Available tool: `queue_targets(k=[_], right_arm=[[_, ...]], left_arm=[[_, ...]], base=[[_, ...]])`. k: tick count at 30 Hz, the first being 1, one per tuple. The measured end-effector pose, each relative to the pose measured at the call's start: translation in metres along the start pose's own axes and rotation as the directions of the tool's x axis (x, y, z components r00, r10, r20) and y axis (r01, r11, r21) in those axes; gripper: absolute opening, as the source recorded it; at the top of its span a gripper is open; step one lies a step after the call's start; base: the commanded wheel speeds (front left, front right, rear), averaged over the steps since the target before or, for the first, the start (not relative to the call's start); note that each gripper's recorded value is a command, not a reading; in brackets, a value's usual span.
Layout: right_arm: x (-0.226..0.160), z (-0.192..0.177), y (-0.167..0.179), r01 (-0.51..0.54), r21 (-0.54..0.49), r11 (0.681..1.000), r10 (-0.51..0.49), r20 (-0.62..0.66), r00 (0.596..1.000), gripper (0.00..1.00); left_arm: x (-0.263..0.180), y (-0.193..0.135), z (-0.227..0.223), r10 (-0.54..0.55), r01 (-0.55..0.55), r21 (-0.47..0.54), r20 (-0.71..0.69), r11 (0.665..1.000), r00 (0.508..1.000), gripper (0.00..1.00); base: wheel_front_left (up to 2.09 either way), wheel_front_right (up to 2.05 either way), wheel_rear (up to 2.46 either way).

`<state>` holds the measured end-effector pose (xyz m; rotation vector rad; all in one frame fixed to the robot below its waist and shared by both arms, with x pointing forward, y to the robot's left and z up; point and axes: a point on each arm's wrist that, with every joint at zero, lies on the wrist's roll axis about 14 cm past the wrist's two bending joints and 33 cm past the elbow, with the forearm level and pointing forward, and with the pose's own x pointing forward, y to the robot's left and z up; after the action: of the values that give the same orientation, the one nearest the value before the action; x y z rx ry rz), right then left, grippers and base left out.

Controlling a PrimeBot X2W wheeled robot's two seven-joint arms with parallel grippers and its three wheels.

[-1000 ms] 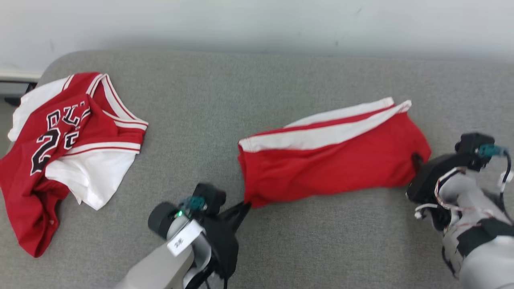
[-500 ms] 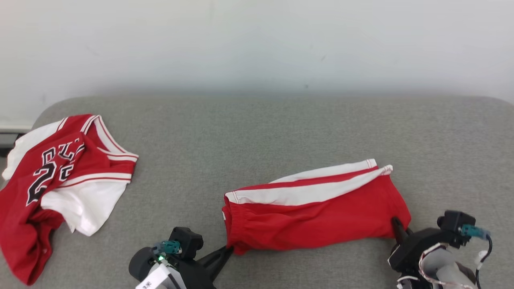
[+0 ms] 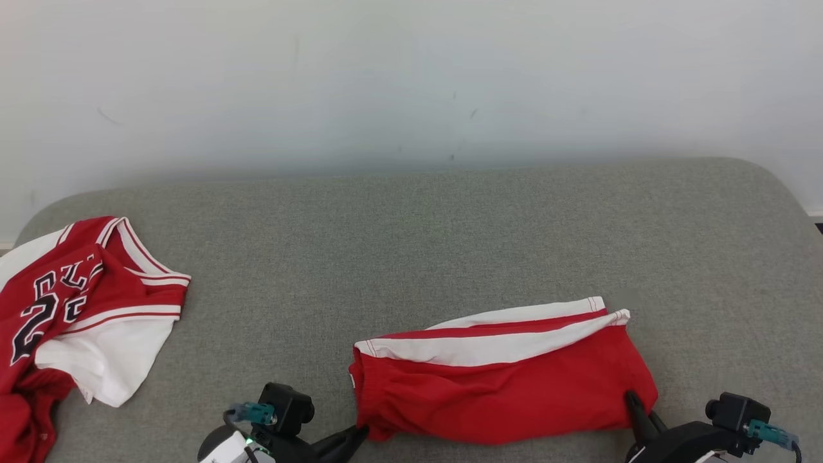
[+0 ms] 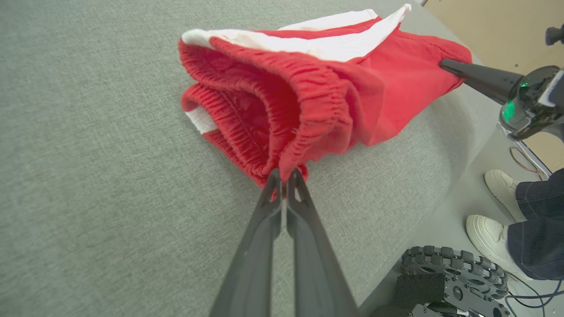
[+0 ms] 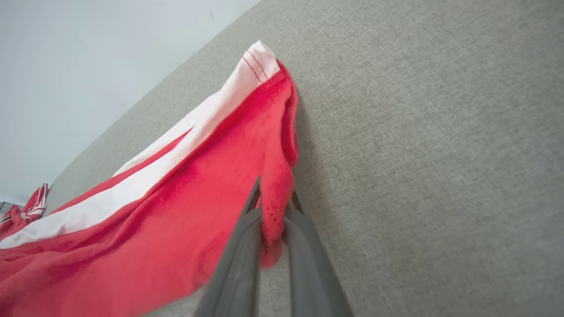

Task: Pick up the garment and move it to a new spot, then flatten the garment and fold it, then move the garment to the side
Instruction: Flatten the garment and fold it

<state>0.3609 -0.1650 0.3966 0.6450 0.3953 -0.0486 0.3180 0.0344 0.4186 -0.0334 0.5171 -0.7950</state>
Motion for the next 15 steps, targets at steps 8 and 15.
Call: queue_targets(k=[8,15], right_arm=[[-0.007,-0.009,0.006,-0.012,-0.011,1.000,0.012,-0.050,0.999,1.00],[-0.017,-0.012,-0.003,0.021,-0.085,0.996,-0.028,-0.079,0.996,1.00]], left_arm=[[-0.002,0.003,-0.008,0.002,-0.005,-0.041,-0.058,0.999,0.998,1.00],[-0.010,0.016,-0.014,0.092,-0.097,-0.078,-0.066,0.992,0.994,1.00]], base=[[0.00,0.00,0.00],[0.00,0.00,0.00]])
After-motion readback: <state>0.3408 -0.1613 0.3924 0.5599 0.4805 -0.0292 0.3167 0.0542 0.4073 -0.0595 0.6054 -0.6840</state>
